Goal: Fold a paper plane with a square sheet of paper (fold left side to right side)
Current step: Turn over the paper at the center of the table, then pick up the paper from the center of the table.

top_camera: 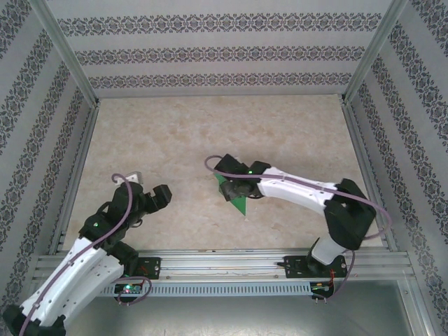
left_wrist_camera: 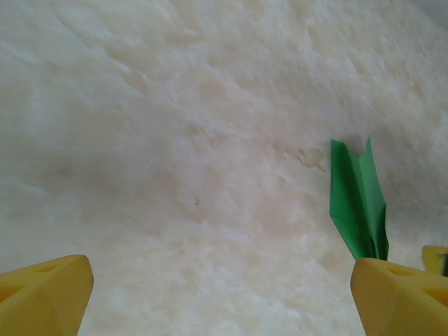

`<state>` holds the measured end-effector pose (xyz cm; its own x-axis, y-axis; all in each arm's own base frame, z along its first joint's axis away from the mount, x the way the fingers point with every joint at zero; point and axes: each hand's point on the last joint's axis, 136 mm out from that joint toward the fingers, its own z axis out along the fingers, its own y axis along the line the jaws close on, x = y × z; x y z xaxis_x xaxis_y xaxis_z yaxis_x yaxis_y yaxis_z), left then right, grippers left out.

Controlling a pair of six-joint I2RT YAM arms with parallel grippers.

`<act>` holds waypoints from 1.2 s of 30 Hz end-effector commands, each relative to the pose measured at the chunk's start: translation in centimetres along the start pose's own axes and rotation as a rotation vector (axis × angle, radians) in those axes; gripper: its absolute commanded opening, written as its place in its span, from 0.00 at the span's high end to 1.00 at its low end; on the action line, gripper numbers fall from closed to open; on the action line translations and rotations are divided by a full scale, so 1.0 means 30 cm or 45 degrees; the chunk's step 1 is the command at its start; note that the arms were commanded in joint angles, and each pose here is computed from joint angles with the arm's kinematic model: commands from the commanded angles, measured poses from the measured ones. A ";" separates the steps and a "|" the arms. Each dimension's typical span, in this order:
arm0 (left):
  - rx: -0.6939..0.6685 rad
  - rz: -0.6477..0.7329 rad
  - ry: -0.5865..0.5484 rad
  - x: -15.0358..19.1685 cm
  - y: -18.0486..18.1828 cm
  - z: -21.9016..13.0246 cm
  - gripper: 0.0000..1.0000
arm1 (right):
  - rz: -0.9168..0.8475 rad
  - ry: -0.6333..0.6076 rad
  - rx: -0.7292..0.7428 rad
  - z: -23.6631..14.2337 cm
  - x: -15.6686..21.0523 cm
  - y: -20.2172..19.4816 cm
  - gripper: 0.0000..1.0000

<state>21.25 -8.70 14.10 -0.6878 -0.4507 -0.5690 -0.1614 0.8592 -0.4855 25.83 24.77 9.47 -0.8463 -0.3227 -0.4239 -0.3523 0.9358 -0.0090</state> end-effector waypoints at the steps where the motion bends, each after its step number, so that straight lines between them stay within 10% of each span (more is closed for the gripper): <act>1: 0.196 -0.065 0.047 0.003 -0.110 0.053 0.08 | 0.122 -0.066 -0.134 -0.023 -0.015 -0.011 0.29; 17: 0.353 -0.169 0.294 0.115 -0.245 0.264 0.16 | 0.726 -0.295 -0.417 -0.054 0.052 -0.302 0.17; 36: 0.402 -0.114 0.446 0.188 -0.444 0.491 0.20 | 0.824 -0.325 -0.499 -0.062 0.119 -0.374 0.07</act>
<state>28.81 -23.94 6.42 -0.8875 -0.3689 -0.2761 -0.0903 0.7268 -0.6809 26.22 12.64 9.61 -0.8280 0.3563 -0.4330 0.0414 0.8089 0.5864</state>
